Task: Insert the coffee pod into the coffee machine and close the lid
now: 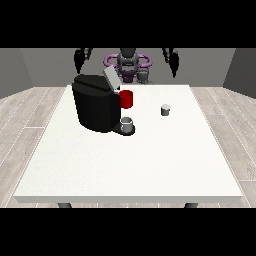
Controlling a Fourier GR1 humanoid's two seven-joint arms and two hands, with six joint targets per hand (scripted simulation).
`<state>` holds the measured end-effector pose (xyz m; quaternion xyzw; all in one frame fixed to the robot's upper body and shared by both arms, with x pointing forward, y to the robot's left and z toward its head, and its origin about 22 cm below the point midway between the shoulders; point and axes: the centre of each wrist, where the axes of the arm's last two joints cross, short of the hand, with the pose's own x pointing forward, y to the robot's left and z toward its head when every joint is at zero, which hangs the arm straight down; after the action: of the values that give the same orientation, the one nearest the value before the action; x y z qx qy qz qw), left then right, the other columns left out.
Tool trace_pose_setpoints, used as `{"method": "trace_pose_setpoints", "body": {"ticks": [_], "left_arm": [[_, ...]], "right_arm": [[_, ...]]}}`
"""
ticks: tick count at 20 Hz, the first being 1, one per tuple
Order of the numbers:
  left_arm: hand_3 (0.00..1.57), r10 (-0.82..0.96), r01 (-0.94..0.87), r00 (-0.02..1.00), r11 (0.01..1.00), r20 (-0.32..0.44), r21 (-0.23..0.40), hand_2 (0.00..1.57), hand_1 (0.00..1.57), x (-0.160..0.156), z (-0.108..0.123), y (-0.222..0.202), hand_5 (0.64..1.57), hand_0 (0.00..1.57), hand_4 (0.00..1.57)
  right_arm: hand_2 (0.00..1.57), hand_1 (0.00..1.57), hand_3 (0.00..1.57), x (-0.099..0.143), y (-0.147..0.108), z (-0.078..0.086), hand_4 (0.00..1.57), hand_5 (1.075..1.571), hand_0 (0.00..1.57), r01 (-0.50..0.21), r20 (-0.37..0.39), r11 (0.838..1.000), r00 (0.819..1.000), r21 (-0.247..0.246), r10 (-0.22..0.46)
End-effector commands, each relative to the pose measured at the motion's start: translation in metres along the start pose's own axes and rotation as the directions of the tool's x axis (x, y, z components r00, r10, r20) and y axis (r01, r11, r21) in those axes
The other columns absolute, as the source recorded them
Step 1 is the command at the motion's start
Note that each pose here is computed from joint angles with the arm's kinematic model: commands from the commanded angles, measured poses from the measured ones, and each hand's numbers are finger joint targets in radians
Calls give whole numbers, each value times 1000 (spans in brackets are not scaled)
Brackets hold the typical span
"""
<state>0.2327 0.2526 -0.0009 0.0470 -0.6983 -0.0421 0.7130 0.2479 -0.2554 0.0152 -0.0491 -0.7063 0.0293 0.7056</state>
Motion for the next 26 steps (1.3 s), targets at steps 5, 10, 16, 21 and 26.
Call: {"method": "trace_pose_setpoints", "body": {"ticks": [5, 10, 16, 21, 26], "left_arm": [[0, -191, 211, 971, 967, 143, -143, 0, 0, 15, -15, 29, 1571, 0, 0], [0, -322, 359, 925, 914, 199, -188, 0, 0, 17, -25, 54, 1571, 0, 0], [0, -470, 486, 871, 868, 144, -101, 0, 0, 51, -71, 94, 1571, 0, 0], [0, -568, 574, 819, 812, 88, -103, 0, 0, 57, -88, 118, 1571, 0, 0], [0, -617, 618, 785, 774, 59, -139, 0, 0, 71, -111, 118, 1571, 0, 0]], "right_arm": [[0, 0, 0, -12, 8, 3, 0, 1571, 0, 49, 4, 999, 999, 17, -49], [0, 0, 0, -8, 27, -1, 0, 1571, 0, -98, 76, 990, 991, -102, 106], [0, 0, 0, 17, 32, -19, 0, 1571, 0, -110, 158, 992, 980, -69, 119], [0, 0, 0, 30, 50, -19, 0, 1571, 0, -108, 216, 994, 971, 14, 103], [0, 0, 0, 40, 63, -35, 0, 1571, 0, -103, 175, 994, 979, -30, 107]]}}
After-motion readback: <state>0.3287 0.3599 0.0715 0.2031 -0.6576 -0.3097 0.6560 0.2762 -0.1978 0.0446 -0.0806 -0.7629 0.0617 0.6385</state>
